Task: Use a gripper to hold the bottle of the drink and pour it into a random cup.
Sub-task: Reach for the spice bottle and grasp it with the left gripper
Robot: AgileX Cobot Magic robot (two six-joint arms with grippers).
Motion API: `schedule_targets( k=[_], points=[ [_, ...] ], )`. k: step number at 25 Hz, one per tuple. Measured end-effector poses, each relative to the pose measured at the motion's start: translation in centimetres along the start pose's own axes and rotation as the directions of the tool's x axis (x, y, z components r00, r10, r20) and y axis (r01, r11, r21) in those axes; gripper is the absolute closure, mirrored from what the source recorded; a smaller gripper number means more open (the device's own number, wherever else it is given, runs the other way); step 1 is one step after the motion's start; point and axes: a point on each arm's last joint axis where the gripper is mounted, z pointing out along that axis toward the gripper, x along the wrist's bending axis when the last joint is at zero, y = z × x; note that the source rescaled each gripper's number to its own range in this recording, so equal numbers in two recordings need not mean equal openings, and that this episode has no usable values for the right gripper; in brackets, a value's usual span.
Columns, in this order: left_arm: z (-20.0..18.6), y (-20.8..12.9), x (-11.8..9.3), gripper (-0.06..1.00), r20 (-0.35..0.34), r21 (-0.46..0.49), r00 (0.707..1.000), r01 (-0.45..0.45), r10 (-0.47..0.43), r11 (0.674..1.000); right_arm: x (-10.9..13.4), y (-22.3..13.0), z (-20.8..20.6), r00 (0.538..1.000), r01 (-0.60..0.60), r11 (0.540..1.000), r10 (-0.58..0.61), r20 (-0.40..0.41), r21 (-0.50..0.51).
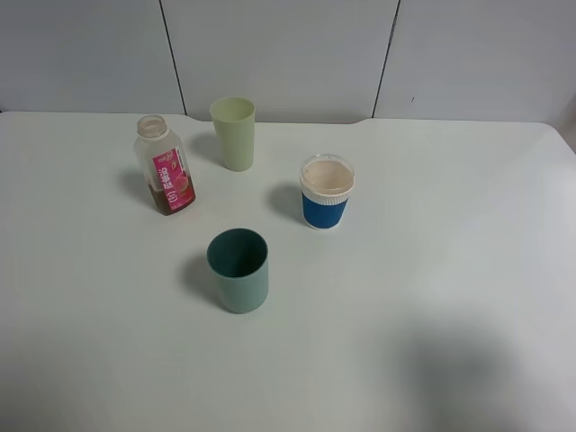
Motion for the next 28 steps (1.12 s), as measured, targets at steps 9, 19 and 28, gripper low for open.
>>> schedule_targets(
  k=[9,19,28],
  points=[
    [0.00,0.00,0.00,-0.06,0.000,0.000,1.000,0.000,0.000,1.000,0.00,0.00,0.00,1.000,0.000,1.000,0.000,0.000,0.000],
    [0.00,0.00,0.00,-0.06,0.000,0.000,1.000,0.000,0.000,1.000,0.00,0.00,0.00,1.000,0.000,1.000,0.000,0.000,0.000],
    [0.00,0.00,0.00,-0.06,0.000,0.000,1.000,0.000,0.000,1.000,0.00,0.00,0.00,1.000,0.000,1.000,0.000,0.000,0.000]
  ],
)
